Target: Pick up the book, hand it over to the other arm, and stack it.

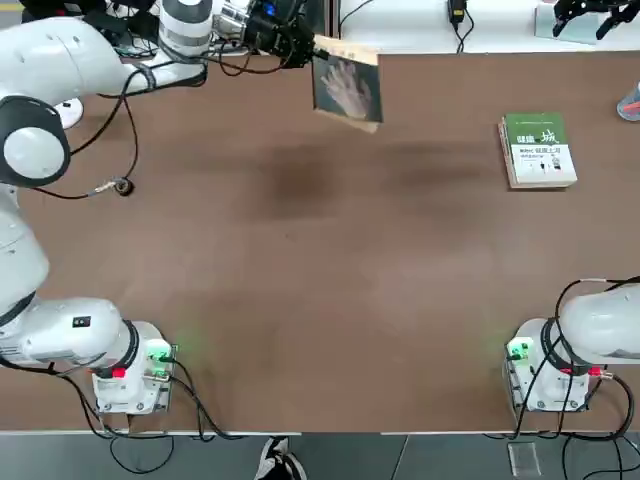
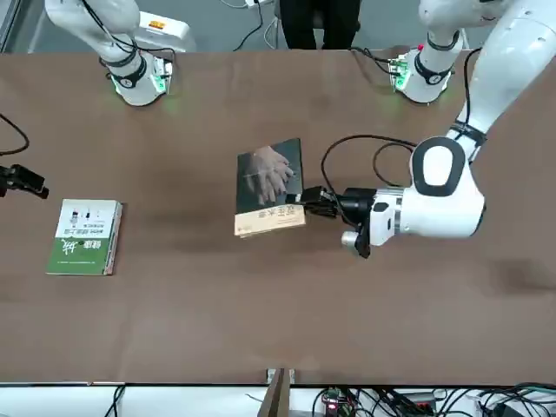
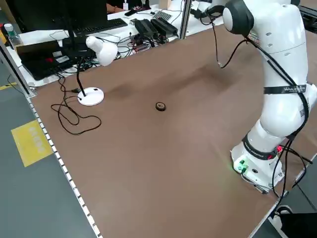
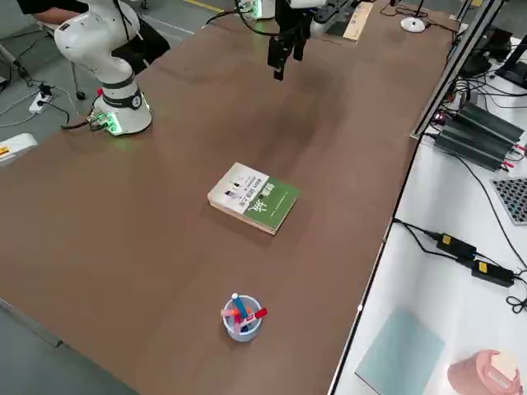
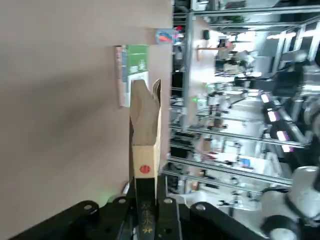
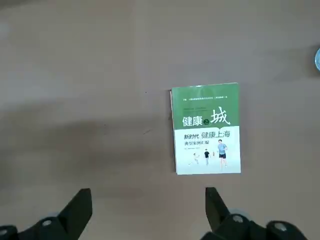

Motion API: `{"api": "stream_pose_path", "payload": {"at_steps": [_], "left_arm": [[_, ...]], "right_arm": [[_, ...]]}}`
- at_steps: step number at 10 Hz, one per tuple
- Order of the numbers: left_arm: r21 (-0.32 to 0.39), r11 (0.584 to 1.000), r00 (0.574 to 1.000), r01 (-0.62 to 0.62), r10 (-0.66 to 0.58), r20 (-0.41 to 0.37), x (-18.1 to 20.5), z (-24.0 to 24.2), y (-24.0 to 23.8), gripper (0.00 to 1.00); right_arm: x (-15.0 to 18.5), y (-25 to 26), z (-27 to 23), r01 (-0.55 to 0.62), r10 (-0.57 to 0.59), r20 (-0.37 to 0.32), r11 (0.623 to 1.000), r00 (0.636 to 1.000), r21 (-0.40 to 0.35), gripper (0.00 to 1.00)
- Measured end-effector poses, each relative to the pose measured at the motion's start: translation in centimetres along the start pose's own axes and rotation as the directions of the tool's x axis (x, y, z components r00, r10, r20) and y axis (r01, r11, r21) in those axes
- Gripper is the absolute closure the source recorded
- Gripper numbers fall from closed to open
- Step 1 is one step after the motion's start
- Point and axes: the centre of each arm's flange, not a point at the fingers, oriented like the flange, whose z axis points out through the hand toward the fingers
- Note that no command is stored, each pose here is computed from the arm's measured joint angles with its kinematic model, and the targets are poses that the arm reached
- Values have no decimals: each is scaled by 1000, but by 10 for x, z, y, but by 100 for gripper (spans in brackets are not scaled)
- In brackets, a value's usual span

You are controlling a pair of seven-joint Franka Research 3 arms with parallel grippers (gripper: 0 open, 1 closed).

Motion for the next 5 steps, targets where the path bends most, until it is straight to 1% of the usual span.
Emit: {"api": "stream_pose_path", "payload": {"at_steps": [1,2,5], "left_arm": [[-31,999,1000,11,-11,-2,2,6,3,99],[-54,998,1000,17,-17,-1,4,11,3,99],[-107,994,1000,22,-21,8,12,26,-7,99]], "right_arm": [[-1,-1,0,-4,4,7,1000,1000,18,0],[-2,-4,1,-12,11,22,998,1000,54,0],[-6,-6,2,-54,39,74,977,996,205,0]]}}
